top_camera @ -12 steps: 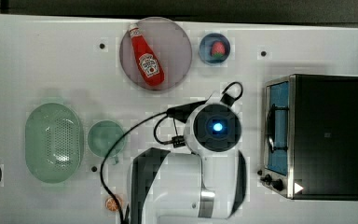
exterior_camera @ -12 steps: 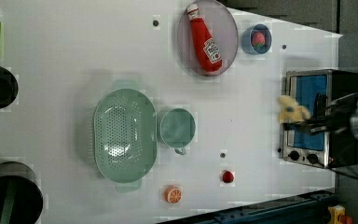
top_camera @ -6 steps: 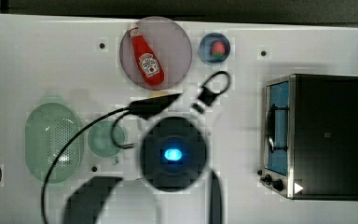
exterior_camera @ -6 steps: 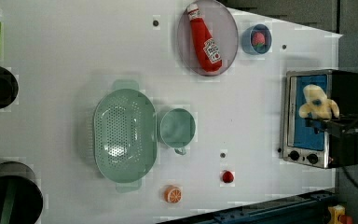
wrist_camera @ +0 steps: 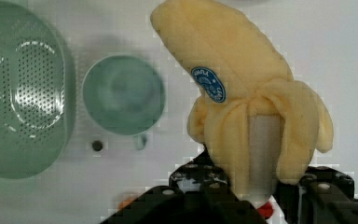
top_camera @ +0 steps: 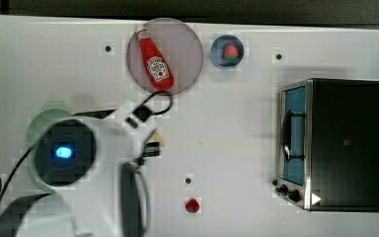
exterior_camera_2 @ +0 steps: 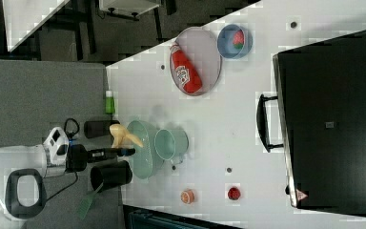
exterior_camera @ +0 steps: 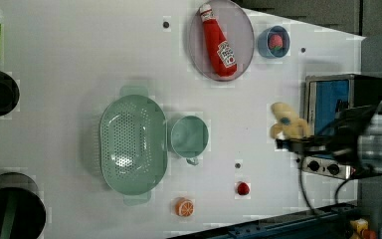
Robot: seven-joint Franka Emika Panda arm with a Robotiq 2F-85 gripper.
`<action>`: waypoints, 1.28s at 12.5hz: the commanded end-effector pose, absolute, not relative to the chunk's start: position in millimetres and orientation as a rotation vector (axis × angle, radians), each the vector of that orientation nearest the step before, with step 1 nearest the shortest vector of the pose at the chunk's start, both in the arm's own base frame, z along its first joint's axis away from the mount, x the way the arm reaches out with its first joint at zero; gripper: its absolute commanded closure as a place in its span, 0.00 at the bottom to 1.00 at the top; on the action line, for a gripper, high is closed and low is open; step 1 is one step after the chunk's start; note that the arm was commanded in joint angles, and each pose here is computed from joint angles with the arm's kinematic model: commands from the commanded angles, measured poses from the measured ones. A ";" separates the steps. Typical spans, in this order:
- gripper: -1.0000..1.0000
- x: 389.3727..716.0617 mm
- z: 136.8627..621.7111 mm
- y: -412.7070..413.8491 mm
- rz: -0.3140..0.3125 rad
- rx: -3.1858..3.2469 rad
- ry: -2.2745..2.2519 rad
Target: Pick Banana and place it in mug.
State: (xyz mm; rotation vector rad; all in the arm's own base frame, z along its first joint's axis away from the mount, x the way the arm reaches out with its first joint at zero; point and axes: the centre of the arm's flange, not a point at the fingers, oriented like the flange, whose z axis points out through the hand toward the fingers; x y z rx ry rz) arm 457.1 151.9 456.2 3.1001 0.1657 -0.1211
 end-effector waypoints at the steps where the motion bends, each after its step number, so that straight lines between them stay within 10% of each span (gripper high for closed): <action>1: 0.69 452.6 419.8 186.0 -0.170 3.091 -0.063; 12: 0.69 451.9 273.4 224.1 -0.102 3.201 -0.056; 16: 0.32 448.8 257.9 225.9 -0.156 3.197 -0.069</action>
